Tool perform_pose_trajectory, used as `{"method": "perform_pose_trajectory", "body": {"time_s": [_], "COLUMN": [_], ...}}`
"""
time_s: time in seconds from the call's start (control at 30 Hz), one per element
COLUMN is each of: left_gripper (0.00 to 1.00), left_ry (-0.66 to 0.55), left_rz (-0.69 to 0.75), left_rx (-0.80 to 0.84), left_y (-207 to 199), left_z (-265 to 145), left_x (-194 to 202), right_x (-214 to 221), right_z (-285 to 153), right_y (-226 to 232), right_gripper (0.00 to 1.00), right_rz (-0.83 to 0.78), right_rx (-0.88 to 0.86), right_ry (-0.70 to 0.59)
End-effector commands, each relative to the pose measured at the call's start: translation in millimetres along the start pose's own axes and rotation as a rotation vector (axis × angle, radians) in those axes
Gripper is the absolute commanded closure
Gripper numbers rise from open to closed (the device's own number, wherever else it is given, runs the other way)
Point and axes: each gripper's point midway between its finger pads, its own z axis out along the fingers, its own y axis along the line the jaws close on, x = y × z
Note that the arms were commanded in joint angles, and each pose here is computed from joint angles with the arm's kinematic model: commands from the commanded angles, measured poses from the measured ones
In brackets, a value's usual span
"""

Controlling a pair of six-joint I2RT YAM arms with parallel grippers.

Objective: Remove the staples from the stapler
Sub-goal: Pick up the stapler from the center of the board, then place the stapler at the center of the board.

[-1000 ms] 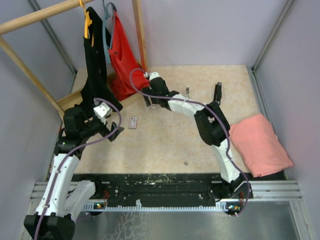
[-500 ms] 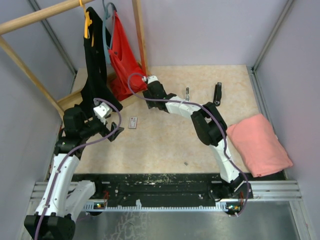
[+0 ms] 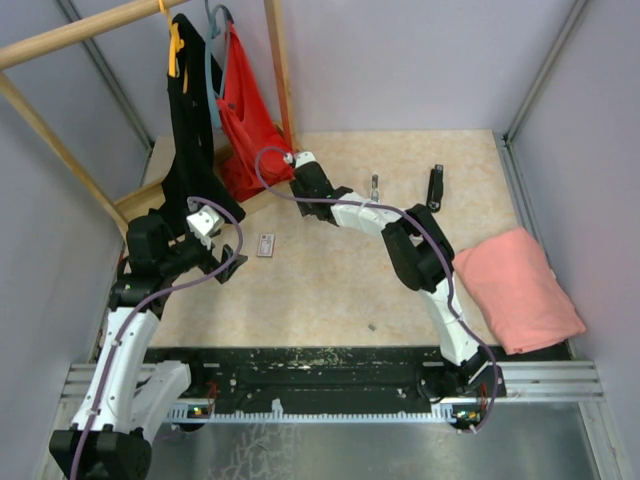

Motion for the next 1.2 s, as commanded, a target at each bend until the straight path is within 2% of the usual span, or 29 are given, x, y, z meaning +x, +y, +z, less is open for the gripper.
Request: {"method": "perform_pose_trajectory", "body": {"time_s": [0.0, 0.13, 0.23, 0.47, 0.67, 0.77, 0.93, 1.17], "left_gripper": [0.0, 0.0, 0.0, 0.0, 0.0, 0.0, 0.0, 0.0], "left_ry": [-0.013, -0.014, -0.016, -0.017, -0.019, -0.019, -0.021, -0.026], "left_rz": [0.009, 0.008, 0.009, 0.008, 0.008, 0.007, 0.011, 0.017], "left_rx": [0.008, 0.008, 0.008, 0.008, 0.01, 0.012, 0.015, 0.034], "left_y": [-2, -2, -2, -2, -2, -2, -2, -6], "left_z": [-2, -2, -3, -3, -4, -3, -4, -4], "left_x": [-2, -2, -2, -2, -2, -2, -2, -4], "right_x": [-10, -7, -2, -5, -15, -24, -42, -40], "right_z": [0, 1, 3, 3, -5, -17, -55, -115], "right_y": [0, 4, 5, 5, 5, 5, 7, 11], "right_gripper": [0.58, 0.59, 0.66, 0.69, 0.88, 0.95, 1.0, 1.0], "right_rz": [-0.008, -0.003, -0.004, -0.005, -0.021, -0.049, -0.105, -0.197], "right_rx": [0.014, -0.005, -0.008, -0.008, -0.026, -0.05, -0.131, -0.279], "right_ry": [-0.032, -0.021, -0.008, -0.012, -0.042, -0.081, -0.182, -0.298]}}
